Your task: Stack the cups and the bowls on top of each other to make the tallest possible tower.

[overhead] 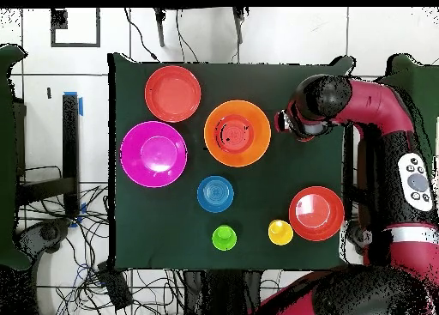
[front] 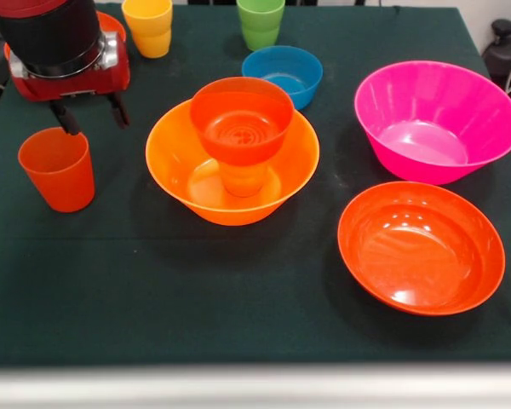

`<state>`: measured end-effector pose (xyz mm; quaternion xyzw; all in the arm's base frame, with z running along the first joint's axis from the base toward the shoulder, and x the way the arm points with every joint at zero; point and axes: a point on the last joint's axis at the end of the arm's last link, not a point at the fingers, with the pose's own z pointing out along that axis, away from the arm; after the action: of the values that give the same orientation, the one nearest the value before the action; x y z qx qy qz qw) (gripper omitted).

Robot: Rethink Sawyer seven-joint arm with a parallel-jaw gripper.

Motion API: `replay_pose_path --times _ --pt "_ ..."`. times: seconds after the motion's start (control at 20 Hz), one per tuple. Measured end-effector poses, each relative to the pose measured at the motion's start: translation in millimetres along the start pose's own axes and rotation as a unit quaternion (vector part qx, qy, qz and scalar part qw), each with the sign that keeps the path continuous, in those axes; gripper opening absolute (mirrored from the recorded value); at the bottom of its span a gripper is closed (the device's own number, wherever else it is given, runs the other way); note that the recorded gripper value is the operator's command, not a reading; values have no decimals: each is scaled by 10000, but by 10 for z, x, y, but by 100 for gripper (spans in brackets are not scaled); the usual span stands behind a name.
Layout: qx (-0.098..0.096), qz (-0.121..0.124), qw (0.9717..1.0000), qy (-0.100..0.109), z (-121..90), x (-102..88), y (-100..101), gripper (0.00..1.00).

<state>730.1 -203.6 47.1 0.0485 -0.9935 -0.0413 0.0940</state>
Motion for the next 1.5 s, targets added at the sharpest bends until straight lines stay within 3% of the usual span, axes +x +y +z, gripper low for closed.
replay_pose_path --times 0.9,1.5 --pt "57 111 9998 -122 -61 -79 -126 100" --pt "-107 90 9999 36 244 -45 -56 100"
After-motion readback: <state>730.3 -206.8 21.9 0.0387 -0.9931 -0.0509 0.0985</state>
